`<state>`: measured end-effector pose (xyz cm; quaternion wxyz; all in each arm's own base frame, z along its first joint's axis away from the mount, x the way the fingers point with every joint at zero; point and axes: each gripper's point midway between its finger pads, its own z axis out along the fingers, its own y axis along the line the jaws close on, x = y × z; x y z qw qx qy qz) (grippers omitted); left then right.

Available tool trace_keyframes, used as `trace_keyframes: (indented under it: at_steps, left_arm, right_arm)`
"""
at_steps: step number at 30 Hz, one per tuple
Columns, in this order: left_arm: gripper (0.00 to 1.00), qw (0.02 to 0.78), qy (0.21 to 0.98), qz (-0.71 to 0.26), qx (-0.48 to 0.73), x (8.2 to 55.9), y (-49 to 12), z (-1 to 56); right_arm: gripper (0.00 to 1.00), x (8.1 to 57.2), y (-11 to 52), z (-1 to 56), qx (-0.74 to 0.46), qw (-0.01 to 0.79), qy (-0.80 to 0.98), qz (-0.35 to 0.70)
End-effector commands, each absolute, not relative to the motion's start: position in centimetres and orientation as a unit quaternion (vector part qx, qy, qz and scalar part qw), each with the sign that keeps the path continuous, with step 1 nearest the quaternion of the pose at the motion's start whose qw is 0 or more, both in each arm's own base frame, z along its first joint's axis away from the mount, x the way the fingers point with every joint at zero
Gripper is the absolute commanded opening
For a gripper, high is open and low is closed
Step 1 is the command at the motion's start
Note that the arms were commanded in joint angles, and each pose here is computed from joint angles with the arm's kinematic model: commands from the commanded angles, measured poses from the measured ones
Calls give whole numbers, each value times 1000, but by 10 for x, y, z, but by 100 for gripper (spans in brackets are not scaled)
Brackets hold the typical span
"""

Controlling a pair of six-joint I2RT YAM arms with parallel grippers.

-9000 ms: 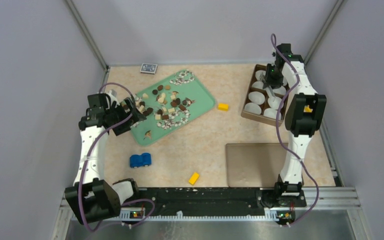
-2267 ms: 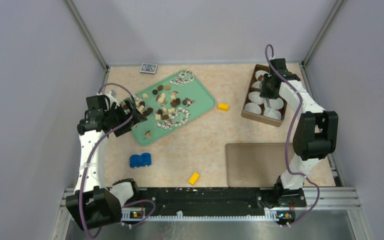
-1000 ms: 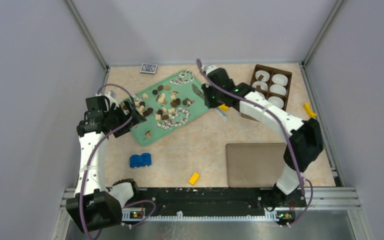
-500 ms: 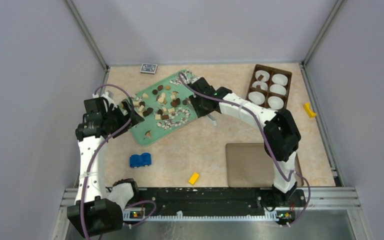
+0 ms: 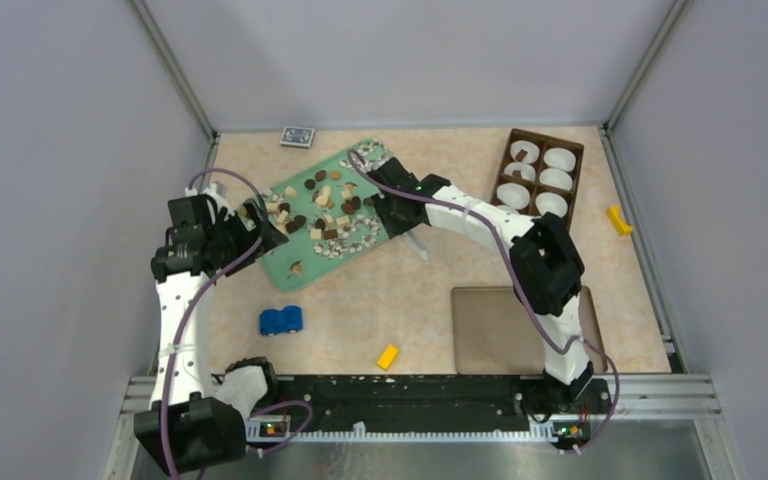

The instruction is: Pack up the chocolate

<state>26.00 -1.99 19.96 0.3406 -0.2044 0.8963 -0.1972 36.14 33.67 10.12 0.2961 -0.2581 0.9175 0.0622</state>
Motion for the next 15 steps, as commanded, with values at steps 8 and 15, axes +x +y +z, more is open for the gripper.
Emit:
trace_keyframes:
  at_steps: [8,15]
  left_arm:
    - [99,357,892,-196,-194,265,-20,208]
    - [99,357,892,-200,-193,266,-21,209]
  right_arm:
    - [41,385,365,111,-260,324,907,66]
    - [36,389,366,110,-258,326,907,62]
